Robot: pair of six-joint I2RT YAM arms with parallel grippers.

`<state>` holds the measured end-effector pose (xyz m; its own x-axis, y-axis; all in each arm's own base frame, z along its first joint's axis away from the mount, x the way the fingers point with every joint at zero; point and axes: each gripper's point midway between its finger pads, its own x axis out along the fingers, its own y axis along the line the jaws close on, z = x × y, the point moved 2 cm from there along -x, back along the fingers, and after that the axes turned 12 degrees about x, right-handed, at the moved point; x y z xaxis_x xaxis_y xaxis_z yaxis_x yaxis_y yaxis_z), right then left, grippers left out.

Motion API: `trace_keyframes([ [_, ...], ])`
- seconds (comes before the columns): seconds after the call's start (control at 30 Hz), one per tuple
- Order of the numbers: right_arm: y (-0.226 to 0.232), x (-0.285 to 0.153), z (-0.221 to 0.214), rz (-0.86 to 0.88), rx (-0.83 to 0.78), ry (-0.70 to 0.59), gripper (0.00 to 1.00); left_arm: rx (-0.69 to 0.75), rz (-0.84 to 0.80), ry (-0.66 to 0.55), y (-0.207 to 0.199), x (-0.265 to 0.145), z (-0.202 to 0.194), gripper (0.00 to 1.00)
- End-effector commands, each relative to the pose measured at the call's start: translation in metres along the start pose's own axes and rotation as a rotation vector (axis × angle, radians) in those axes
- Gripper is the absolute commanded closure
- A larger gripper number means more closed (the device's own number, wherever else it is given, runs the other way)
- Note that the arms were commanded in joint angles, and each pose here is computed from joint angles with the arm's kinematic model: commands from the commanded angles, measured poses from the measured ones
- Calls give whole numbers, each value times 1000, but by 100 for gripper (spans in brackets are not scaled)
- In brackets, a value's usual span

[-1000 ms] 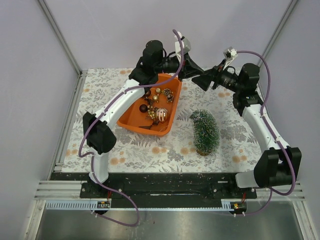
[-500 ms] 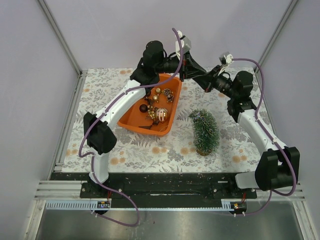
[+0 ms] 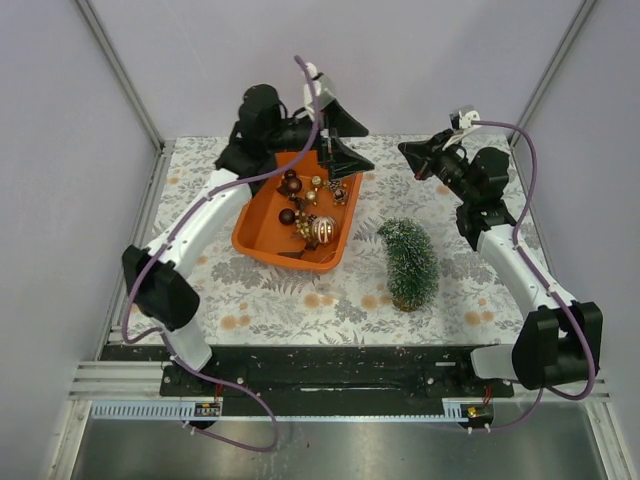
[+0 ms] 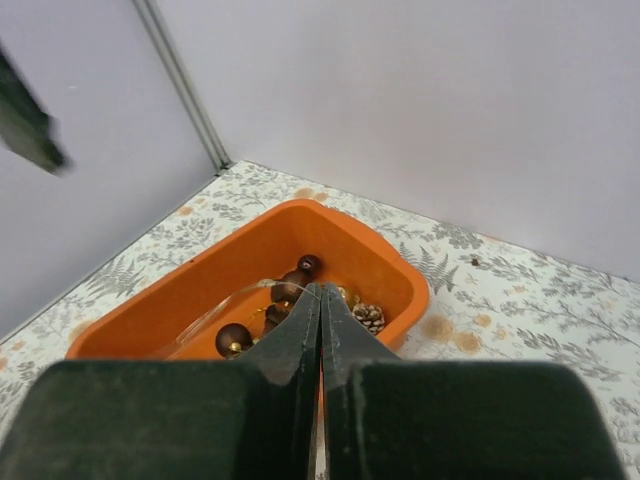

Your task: Decorate the small christmas tree

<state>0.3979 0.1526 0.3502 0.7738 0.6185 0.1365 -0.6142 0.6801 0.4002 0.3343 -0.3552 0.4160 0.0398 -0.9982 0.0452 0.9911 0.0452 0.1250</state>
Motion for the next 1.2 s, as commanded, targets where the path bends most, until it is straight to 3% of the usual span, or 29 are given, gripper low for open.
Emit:
trace_keyframes([
  [0.0, -7, -3, 9, -58, -59, -67, 100, 87, -68, -34, -36, -35, 39, 1],
  [0.27, -50, -31, 11, -336, -99, -130, 100, -5, -275, -21, -106, -40, 27, 1],
  [0.47, -73, -83, 38, -585, -88, -196, 100, -3, -322, -41, -122, -21, 30, 1],
  [0.67, -67, -131, 40, -712, -72, -195, 100, -17, -354, -61, -132, -8, 31, 2],
  [0.83, -58, -170, 26, -819, 38, -204, 100, -21, -384, -59, -140, -5, 32, 9],
  [1.03, -18, -199, 11, -740, 119, -160, 100, -24, -383, -18, -143, 0, 22, 23],
  [1.17, 4, -221, 1, -714, 142, -109, 100, -17, -368, 29, -145, 1, 9, 38],
])
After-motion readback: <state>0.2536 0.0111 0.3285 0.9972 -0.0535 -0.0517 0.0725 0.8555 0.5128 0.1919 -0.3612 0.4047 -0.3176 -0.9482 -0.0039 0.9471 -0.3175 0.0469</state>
